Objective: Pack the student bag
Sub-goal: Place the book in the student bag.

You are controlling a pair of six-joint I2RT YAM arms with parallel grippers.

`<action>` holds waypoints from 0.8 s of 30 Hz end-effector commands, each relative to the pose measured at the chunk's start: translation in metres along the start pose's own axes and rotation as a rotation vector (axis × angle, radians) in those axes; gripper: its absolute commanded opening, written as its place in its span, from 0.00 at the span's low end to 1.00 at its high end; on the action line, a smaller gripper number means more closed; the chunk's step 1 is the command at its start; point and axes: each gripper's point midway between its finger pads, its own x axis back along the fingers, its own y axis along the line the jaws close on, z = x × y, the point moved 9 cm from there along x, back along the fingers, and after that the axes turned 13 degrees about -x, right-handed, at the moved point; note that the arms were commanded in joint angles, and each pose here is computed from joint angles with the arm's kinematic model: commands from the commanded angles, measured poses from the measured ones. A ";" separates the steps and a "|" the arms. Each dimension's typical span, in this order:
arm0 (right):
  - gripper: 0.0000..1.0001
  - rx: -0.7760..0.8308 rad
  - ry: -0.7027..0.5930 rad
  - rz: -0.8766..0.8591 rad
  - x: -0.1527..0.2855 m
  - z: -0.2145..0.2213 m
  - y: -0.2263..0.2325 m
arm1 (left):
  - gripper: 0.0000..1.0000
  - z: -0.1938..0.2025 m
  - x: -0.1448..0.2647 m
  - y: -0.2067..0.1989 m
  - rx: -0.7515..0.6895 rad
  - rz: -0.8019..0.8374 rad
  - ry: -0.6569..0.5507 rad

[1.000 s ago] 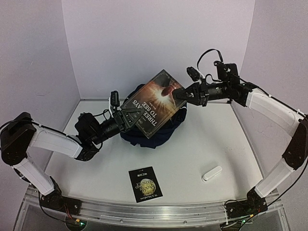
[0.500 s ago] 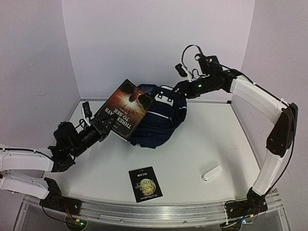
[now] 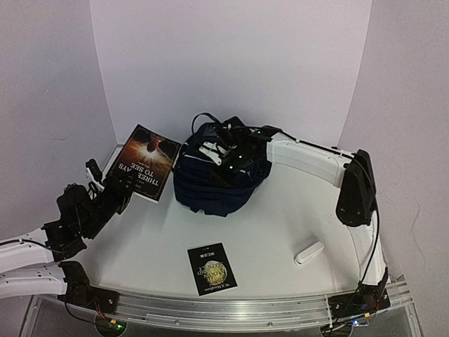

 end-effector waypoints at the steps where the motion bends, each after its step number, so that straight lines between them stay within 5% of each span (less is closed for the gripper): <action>1: 0.40 0.103 -0.053 0.103 -0.005 -0.018 0.004 | 0.00 -0.013 0.008 0.000 0.035 -0.033 -0.072; 15: 0.40 0.231 0.013 0.214 -0.053 -0.005 0.009 | 0.00 -0.013 0.012 0.004 0.037 -0.036 -0.076; 20: 0.47 0.278 0.048 0.273 -0.067 0.004 0.007 | 0.00 -0.013 0.014 0.004 0.037 -0.033 -0.077; 24: 0.29 0.285 0.059 0.337 -0.071 0.008 0.003 | 0.00 -0.011 0.014 0.007 0.039 -0.044 -0.074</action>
